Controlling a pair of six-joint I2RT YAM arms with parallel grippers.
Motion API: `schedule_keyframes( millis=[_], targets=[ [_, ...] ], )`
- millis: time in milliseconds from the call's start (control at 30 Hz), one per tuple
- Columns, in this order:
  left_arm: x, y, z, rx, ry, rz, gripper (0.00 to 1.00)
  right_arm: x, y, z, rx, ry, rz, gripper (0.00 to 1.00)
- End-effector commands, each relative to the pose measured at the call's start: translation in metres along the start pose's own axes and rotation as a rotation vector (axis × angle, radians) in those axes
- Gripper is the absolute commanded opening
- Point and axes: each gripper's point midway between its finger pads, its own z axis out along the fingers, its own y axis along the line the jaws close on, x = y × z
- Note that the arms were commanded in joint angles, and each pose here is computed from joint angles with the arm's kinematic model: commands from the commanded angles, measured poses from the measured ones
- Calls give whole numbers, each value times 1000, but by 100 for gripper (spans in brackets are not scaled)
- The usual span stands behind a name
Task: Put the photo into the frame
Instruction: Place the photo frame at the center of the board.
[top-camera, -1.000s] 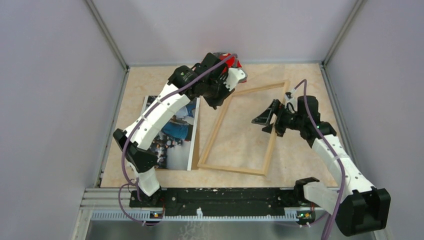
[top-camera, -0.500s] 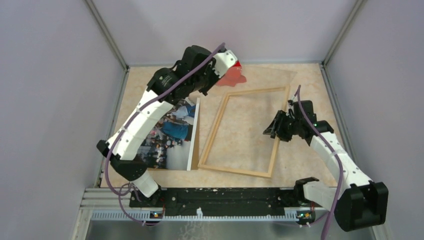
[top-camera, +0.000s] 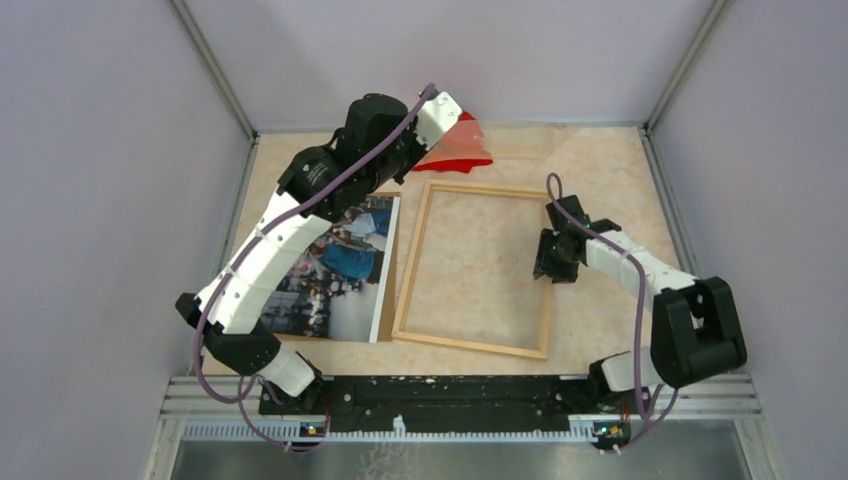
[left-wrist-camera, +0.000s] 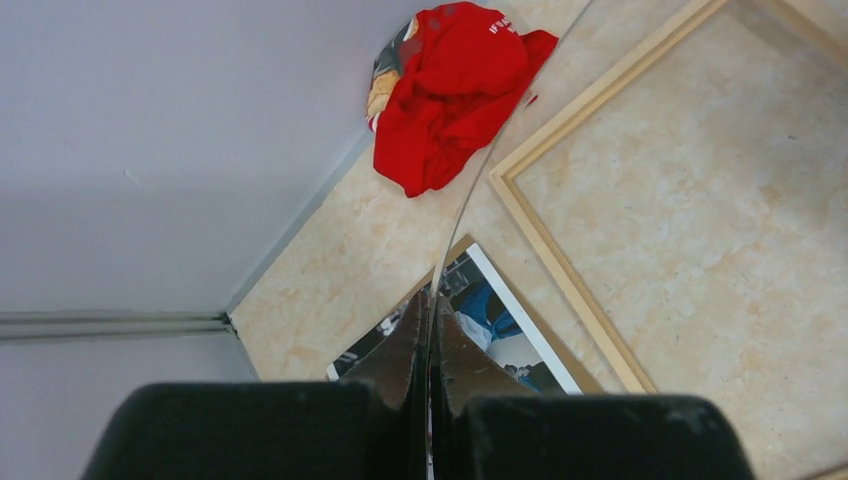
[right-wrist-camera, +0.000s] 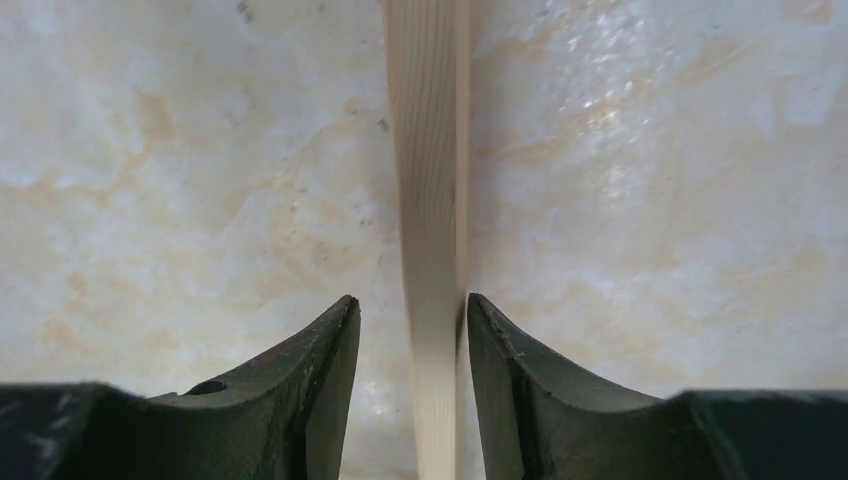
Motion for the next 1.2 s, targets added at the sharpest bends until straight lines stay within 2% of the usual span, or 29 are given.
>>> schedule_keyframes(
  millis=[0, 233, 433, 633, 867, 1133, 1167],
  targets=[
    [-16, 21, -16, -80, -77, -26, 0, -46, -12, 5, 141, -132, -38, 46],
    [-12, 23, -19, -90, -65, -24, 0, -62, -9, 25, 169, -139, -57, 47],
    [-8, 22, -19, -88, -54, -24, 0, -61, -23, 40, 228, -108, -42, 54],
    [-6, 21, -20, -87, -47, -21, 0, -79, -28, 51, 216, -140, -20, 41],
    [-1, 21, -20, -86, -24, -19, 0, -118, -13, 61, 199, -167, -202, 26],
    [2, 20, -22, -82, -16, -14, 0, -143, -11, 64, 245, -182, -267, 25],
    [2, 20, -22, -81, -12, -14, 0, -145, -9, 64, 241, -185, -263, 28]
  ],
)
